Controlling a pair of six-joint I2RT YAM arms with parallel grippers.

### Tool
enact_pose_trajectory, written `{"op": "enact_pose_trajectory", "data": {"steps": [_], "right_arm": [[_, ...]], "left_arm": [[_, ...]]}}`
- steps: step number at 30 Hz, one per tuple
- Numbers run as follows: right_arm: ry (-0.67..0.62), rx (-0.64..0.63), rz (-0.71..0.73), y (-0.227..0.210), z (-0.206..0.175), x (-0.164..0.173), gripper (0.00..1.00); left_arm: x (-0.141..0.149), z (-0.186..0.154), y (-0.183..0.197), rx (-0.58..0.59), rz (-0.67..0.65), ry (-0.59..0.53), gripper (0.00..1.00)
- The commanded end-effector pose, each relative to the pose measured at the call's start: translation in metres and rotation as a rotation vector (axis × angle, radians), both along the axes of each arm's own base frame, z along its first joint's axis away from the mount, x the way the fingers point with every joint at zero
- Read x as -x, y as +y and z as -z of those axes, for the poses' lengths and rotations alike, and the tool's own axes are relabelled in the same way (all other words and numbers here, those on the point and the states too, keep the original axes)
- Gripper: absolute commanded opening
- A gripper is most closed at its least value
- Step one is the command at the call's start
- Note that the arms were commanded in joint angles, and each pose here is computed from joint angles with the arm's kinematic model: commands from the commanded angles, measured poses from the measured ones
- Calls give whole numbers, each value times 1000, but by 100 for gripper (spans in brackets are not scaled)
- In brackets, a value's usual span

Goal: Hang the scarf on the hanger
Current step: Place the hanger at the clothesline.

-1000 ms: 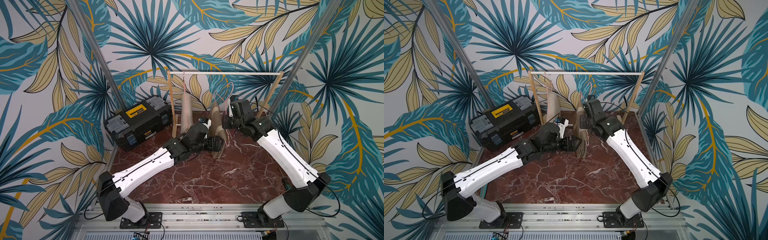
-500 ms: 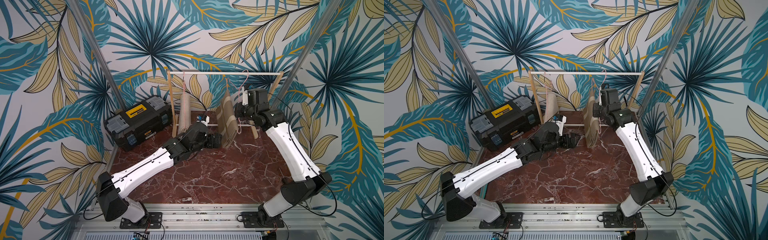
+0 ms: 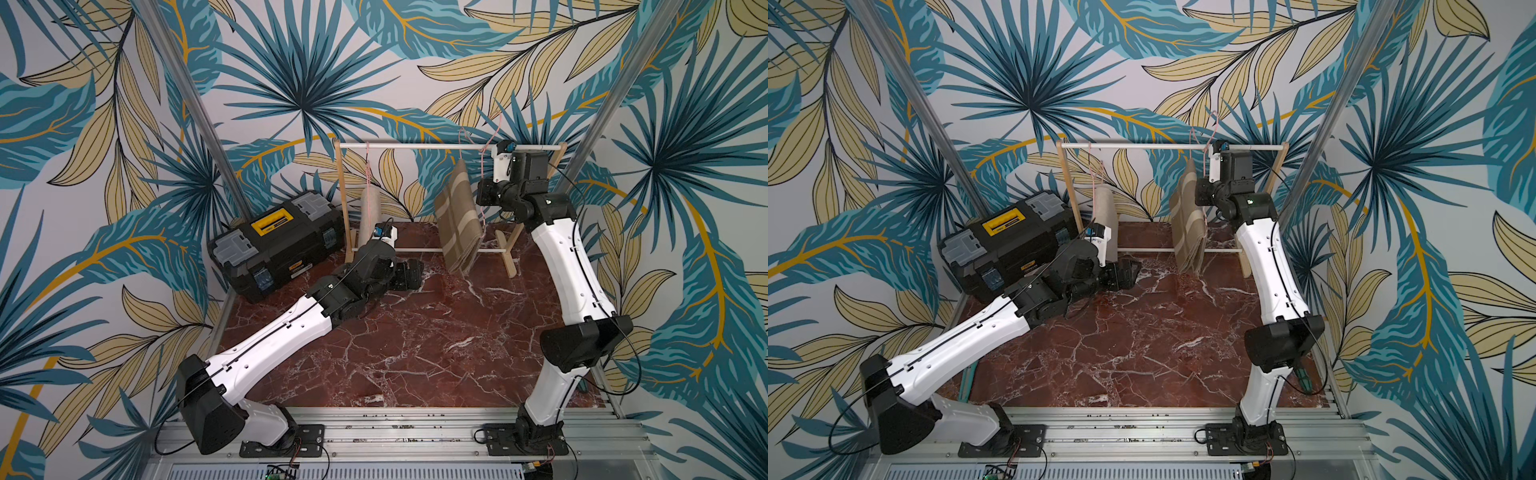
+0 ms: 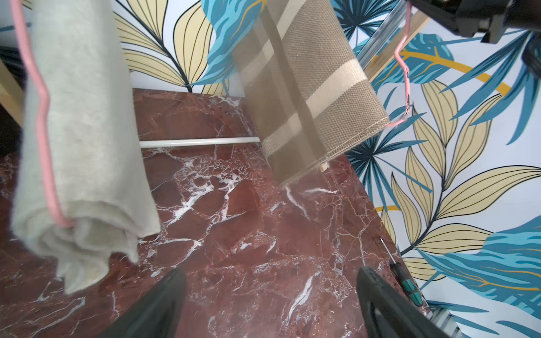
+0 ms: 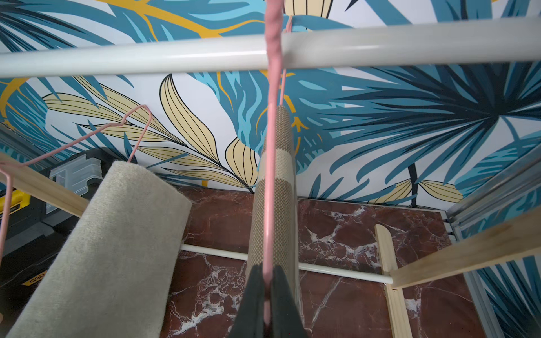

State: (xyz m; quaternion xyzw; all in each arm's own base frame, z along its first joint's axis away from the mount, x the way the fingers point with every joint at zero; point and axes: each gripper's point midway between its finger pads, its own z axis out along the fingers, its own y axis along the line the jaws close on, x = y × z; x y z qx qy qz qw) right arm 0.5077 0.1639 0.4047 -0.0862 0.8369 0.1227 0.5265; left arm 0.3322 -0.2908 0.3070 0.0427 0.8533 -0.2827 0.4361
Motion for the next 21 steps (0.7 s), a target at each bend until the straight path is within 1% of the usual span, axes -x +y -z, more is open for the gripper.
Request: {"op": "enact_pose_trajectory", "data": {"steps": [1,6,10,17,21], "right_arm": [[-75,-71,-43,5,-27,-5,0],[16,-81,-50,9,9,-14,0],[80,-96,-62,13,31,-12,0],[160,-122,-79,12,56,8,0],[198,-147,-74,6,69,6,0]], "left_arm": [[0,4,8,10,9,18,96],[-7,13,10,24,11,49,96],[-13,14,7,37,20,57,96],[-16,23,-1,47,41,92,96],[-15,25,-3,55,43,97,96]]}}
